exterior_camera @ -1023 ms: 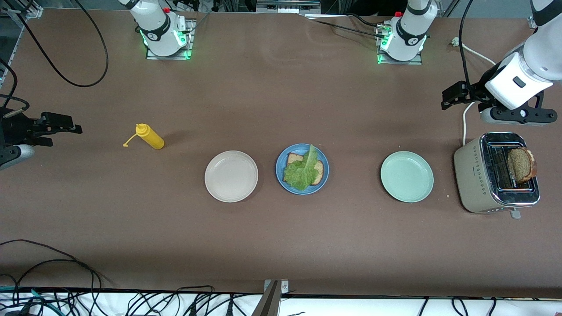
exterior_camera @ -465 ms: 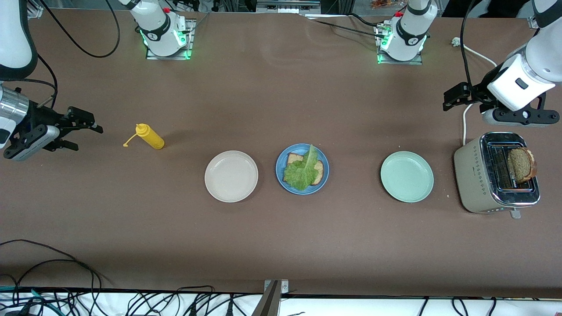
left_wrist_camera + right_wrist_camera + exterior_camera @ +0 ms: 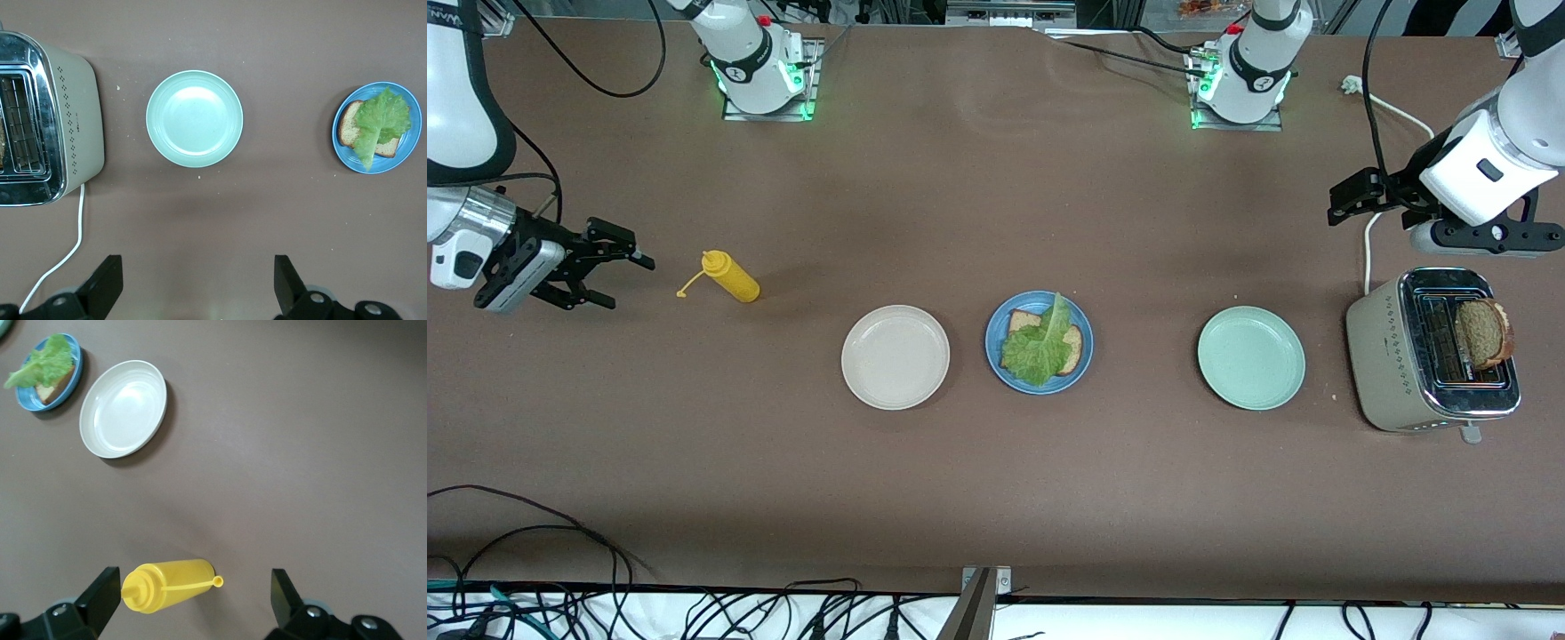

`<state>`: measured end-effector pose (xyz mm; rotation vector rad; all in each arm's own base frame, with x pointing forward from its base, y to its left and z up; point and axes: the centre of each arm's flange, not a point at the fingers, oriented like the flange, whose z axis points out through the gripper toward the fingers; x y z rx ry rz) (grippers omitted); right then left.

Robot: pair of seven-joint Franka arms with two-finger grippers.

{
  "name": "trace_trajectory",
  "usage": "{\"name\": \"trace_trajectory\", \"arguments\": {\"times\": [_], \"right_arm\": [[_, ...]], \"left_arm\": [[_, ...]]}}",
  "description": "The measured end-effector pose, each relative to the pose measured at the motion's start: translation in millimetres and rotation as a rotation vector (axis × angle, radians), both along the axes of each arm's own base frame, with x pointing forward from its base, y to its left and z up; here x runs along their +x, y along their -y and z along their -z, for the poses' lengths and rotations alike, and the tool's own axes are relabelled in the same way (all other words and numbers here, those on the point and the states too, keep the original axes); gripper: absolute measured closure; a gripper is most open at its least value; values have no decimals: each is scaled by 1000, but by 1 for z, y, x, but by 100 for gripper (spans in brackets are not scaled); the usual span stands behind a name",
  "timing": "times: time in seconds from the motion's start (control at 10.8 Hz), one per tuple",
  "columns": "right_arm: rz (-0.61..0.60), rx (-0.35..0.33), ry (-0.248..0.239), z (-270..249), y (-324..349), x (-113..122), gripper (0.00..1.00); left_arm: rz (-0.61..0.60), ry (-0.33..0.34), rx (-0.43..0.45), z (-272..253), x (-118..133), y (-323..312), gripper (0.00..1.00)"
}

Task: Make sandwich in blue plate with both arms
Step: 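Lower the open right gripper around the yellow mustard bottle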

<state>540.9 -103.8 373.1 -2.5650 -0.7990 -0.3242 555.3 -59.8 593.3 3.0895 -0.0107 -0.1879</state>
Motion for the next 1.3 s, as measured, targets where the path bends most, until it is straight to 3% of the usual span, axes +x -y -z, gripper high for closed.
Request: {"name": "trace_trajectory", "arguments": {"times": [0.56,0.93,1.3], "right_arm": [[-143,130,185,54,42,-39,0],[-233,305,288,104,58,-61,2],[-269,390,346,144,68,-75,2]], "left_arm": [[1,1,0,0,0,1,0],[1,2,0,0,0,1,0],[1,2,0,-1,0,1,0]]}}
